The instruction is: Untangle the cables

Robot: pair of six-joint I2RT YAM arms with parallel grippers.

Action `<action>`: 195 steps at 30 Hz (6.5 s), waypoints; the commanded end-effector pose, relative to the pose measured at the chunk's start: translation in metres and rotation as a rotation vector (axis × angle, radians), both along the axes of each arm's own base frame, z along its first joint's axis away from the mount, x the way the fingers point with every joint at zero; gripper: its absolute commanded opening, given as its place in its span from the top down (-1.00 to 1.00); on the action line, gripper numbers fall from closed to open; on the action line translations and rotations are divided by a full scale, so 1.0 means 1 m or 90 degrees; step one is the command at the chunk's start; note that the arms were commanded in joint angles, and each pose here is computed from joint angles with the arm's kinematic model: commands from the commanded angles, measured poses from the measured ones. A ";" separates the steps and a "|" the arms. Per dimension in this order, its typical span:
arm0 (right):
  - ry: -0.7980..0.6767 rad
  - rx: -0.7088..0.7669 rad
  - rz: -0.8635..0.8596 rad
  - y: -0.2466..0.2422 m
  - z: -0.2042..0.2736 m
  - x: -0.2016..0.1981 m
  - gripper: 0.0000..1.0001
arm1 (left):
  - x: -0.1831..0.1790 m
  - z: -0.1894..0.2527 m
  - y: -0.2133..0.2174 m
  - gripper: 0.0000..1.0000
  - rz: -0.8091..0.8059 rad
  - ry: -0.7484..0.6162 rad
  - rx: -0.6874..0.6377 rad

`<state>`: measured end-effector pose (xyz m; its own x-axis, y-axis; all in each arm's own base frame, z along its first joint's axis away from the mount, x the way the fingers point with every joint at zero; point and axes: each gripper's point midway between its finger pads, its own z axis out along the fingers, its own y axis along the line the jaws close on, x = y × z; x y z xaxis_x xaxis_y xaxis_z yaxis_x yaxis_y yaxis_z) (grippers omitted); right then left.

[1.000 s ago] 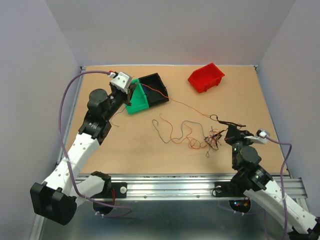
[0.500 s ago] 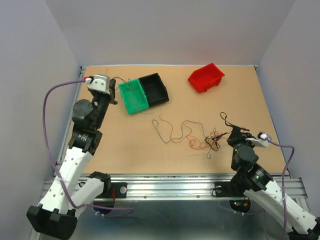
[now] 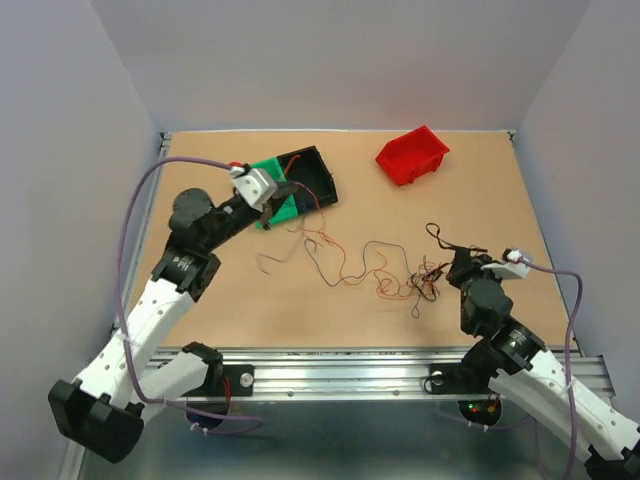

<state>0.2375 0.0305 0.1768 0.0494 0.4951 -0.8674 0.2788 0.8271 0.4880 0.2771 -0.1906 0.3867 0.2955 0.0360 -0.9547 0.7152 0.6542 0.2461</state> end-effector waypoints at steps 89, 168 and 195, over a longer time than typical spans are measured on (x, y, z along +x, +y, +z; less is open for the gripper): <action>-0.049 -0.190 0.676 0.226 0.071 0.020 0.66 | 0.023 -0.124 -0.105 1.00 -0.011 0.085 0.236; -0.105 -0.095 0.316 0.099 0.079 0.014 0.52 | 0.044 0.007 -0.070 1.00 0.024 0.086 0.127; -0.307 -0.240 0.747 0.273 0.109 0.031 -0.39 | -0.055 0.184 -0.090 1.00 -0.223 -0.041 -0.041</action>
<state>0.2558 0.2761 0.2122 -0.1037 0.0759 -0.9917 -0.7689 0.6263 0.1284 0.2485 -0.2899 0.5206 0.2505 -0.0243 -0.9678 0.8867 0.4071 0.2193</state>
